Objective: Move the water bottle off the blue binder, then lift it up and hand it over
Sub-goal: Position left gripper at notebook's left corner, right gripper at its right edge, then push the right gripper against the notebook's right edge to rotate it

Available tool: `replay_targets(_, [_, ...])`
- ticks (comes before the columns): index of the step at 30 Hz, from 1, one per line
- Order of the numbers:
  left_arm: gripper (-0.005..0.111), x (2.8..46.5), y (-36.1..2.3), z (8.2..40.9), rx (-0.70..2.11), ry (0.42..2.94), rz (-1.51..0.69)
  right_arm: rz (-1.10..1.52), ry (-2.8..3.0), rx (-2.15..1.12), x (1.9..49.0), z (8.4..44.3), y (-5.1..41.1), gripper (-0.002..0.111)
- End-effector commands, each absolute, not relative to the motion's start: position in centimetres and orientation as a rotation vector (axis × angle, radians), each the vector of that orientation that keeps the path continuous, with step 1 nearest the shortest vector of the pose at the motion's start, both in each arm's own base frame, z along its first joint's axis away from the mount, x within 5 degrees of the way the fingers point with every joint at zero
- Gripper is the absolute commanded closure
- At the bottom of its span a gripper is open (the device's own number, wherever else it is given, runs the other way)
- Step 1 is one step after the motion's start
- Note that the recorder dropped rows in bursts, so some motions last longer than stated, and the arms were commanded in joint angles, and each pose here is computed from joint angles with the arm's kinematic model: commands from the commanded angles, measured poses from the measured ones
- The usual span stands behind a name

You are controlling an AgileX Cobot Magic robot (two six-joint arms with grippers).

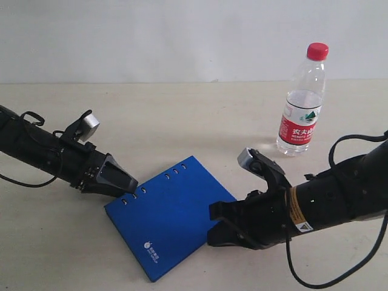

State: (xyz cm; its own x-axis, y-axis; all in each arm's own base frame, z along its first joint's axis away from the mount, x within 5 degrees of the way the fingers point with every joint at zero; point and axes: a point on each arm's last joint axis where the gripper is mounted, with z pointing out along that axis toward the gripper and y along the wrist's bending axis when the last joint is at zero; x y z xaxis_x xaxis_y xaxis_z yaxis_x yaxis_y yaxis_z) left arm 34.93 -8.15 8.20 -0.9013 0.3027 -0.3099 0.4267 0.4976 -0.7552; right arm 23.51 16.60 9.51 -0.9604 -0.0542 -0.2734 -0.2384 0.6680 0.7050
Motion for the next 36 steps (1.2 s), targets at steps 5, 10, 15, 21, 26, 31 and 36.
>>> replay_targets(5, [0.047, 35.0, -7.9, 7.3, 0.656, 2.647, -1.283, 1.235, 2.660, -0.187, 23.5, 8.0, 16.9, 0.108])
replay_targets(10, [0.047, 34.8, -7.9, 7.3, 0.688, 2.652, -1.299, 1.329, 2.535, -0.161, 24.0, 8.8, 17.4, 0.107])
replay_targets(15, [0.047, 34.8, -7.9, 7.3, 0.688, 2.652, -1.299, 1.343, 2.508, -0.128, 24.3, 9.0, 17.4, 0.087])
replay_targets(21, [0.047, 34.6, -8.0, 7.5, 0.702, 2.643, -1.333, 1.354, 2.500, -0.130, 24.3, 9.1, 17.5, 0.072])
replay_targets(26, [0.047, 34.6, -8.0, 7.5, 0.704, 2.642, -1.338, 1.515, 2.414, -0.155, 24.0, 10.1, 18.1, 0.072])
replay_targets(31, [0.047, 34.6, -8.0, 7.5, 0.704, 2.642, -1.341, 1.609, 2.485, -0.152, 23.2, 10.1, 18.2, 0.072])
replay_targets(36, [0.047, 34.6, -8.0, 7.5, 0.704, 2.642, -1.341, 1.595, 2.624, -0.245, 22.0, 9.6, 18.0, 0.072])
